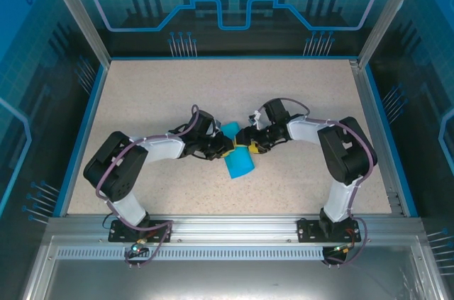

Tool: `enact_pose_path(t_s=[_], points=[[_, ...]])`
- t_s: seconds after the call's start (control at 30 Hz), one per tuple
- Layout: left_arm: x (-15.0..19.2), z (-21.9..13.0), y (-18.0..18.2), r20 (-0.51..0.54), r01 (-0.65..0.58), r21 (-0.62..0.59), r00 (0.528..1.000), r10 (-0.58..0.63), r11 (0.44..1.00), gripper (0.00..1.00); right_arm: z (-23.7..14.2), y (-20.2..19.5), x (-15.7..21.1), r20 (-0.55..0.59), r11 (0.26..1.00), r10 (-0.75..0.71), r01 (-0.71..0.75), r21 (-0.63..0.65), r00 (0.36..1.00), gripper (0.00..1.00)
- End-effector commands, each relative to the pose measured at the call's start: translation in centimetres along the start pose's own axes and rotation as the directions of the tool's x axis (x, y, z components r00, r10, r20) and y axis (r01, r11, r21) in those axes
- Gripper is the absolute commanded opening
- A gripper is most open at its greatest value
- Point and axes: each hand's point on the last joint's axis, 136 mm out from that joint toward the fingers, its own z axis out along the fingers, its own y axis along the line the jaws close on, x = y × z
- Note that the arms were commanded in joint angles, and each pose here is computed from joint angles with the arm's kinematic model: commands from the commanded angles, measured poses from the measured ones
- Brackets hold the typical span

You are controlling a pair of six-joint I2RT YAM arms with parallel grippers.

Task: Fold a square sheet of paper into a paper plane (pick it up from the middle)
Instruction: Fold the square sheet of paper in half at the center of the table.

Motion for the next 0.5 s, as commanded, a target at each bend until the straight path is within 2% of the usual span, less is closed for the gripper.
enact_pose_path(t_s=[0.0,0.23,0.43,0.47], points=[[0.8,-0.1,-0.2,-0.023,-0.033,0.009,0.999,0.033,0.999,0.18,-0.3,-0.7,0.1,-0.03,1.0,-0.014,0.015,0.027,0.999,0.67],[0.7,-0.2,-0.4,-0.021,-0.039,0.006,0.999,0.039,0.999,0.25,-0.1,-0.3,0.5,-0.044,1.0,-0.025,0.025,-0.017,0.999,0.55],[0.0,-1.7,0.0,0.053,-0.044,-0.054,0.997,0.047,0.998,0.37,-0.5,-0.4,0.2,0.006,1.0,0.015,-0.015,-0.005,1.0,0.47],[-0.2,-2.2,0.3,0.075,-0.045,-0.082,0.996,0.051,0.996,0.42,-0.7,-0.4,0.0,0.029,1.0,0.026,-0.026,0.001,0.999,0.46]])
